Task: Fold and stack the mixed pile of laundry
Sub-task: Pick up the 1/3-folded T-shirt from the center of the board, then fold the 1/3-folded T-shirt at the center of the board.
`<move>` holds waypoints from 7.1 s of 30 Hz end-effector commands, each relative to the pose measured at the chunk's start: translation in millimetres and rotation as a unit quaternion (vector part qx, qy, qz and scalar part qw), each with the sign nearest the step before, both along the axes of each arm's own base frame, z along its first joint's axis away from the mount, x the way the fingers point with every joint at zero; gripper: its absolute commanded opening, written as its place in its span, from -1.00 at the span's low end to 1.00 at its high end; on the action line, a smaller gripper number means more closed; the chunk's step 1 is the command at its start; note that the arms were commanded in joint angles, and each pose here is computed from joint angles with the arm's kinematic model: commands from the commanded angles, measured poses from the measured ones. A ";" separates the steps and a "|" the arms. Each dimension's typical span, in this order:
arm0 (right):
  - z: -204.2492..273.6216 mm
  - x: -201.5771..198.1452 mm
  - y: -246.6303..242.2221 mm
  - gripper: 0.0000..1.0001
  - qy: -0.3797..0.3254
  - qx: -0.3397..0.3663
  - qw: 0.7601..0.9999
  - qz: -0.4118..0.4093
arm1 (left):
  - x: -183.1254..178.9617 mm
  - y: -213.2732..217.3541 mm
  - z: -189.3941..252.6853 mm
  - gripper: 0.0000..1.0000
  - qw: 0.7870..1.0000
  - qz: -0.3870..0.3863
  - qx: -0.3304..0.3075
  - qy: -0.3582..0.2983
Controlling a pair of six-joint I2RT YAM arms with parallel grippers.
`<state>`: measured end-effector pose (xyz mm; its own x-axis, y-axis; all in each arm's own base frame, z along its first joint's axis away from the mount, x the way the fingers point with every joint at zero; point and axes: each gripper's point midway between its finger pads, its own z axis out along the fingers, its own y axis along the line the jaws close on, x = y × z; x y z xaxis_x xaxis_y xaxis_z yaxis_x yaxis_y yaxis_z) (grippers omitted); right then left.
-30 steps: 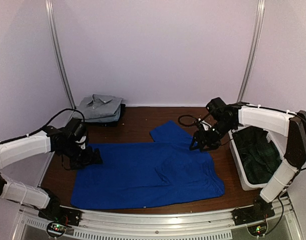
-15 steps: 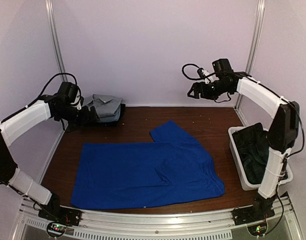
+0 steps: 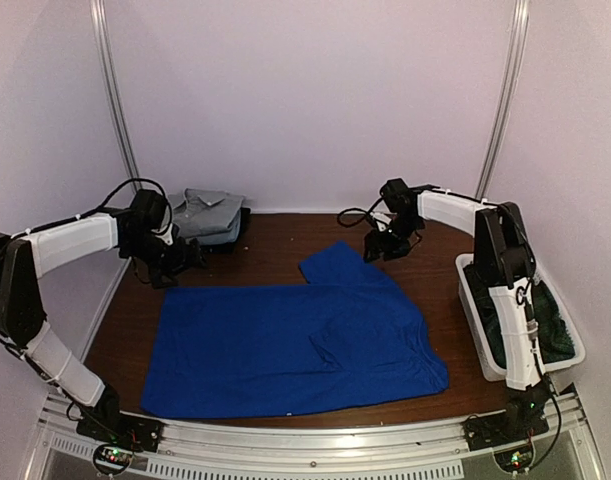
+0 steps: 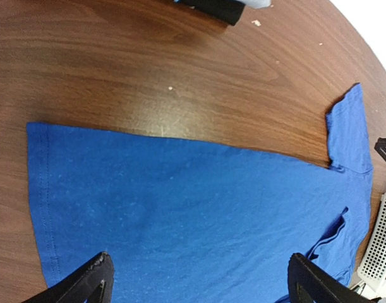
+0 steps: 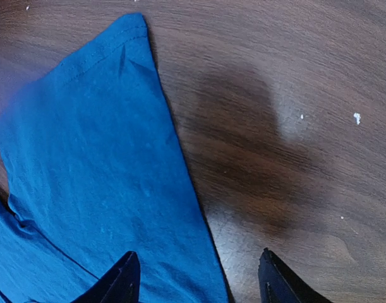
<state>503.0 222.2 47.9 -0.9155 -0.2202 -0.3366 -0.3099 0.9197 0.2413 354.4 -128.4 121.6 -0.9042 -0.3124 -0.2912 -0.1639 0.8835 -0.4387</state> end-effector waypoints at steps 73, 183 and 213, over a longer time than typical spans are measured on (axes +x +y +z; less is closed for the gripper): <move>-17.6 14.4 -31.4 -1.00 0.009 -0.042 0.999 -0.011 | 130.7 33.7 -92.5 0.21 0.855 -0.464 0.163 -0.165; 0.3 -183.1 -39.7 -1.00 0.061 0.006 0.998 -0.019 | -17.2 23.0 -98.5 -1.00 0.809 -0.503 0.284 -0.109; 15.5 -198.3 -53.1 -1.00 0.059 -0.017 0.998 -0.013 | -49.4 27.7 -91.6 -1.00 0.798 -0.516 0.294 -0.102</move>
<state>302.8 168.3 74.1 -0.9555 -0.2000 -0.2168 -0.2531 0.9333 0.2547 306.5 -93.2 44.1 -0.5165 0.7960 -0.3155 0.7833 0.5881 0.2015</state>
